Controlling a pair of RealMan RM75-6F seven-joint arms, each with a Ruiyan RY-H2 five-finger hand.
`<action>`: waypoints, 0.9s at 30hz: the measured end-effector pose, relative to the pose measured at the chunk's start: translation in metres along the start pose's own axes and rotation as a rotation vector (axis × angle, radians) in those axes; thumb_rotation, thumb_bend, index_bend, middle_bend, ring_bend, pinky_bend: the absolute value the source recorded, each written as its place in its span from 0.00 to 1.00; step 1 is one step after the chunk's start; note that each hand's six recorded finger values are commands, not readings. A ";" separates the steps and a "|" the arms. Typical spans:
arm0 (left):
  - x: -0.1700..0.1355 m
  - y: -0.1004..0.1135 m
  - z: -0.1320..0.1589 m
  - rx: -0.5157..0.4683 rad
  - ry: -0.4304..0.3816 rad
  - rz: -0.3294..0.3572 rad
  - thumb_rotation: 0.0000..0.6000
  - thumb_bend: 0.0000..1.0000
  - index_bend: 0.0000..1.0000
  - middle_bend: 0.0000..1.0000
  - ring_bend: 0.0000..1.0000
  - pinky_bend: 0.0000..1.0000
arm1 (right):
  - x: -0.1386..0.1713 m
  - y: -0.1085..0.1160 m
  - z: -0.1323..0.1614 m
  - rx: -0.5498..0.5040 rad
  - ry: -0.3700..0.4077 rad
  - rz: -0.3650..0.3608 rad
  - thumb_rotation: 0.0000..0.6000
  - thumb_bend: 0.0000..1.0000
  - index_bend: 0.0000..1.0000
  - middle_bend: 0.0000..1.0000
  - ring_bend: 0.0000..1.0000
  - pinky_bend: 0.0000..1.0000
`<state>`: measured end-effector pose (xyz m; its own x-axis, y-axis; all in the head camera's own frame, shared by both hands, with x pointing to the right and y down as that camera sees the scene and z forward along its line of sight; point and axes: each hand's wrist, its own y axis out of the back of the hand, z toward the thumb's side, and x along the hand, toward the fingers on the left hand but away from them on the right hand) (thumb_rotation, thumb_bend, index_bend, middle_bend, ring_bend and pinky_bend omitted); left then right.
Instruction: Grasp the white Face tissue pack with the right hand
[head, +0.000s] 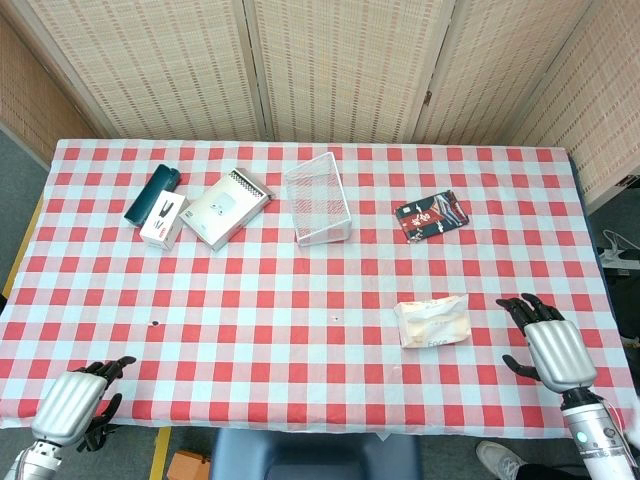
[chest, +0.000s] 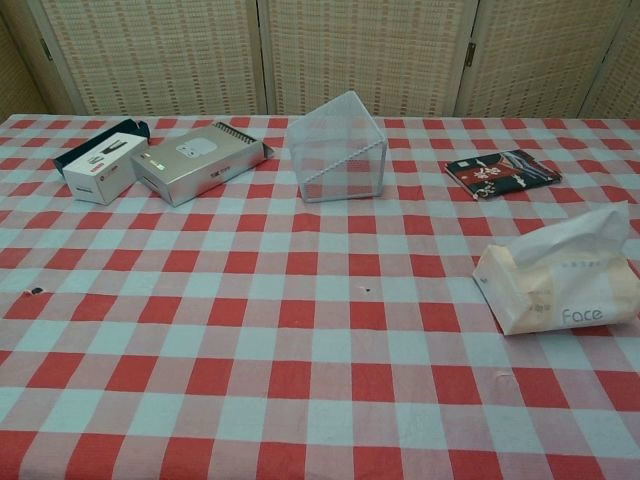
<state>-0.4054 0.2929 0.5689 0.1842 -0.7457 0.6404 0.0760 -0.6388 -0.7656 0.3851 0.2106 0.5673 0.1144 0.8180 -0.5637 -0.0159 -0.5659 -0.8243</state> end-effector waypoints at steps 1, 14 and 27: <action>0.000 0.000 0.000 0.000 -0.001 0.001 1.00 0.48 0.24 0.40 0.40 0.60 | 0.000 0.000 0.000 -0.002 0.002 -0.002 1.00 0.11 0.19 0.20 0.11 0.27; -0.001 0.001 -0.001 -0.007 0.004 0.002 1.00 0.48 0.24 0.40 0.40 0.60 | -0.006 0.001 0.001 -0.013 0.024 -0.068 1.00 0.11 0.24 0.42 0.33 0.35; 0.000 0.003 -0.002 -0.020 0.004 0.008 1.00 0.47 0.25 0.41 0.40 0.60 | -0.055 -0.043 -0.002 0.044 0.019 -0.015 1.00 0.11 0.28 0.58 0.47 0.43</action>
<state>-0.4068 0.2908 0.5662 0.1811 -0.7516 0.6343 0.0546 -0.6363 -0.7695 0.3817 0.1901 0.6340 0.1342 0.8238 -0.5508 -0.0573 -0.5484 -0.8342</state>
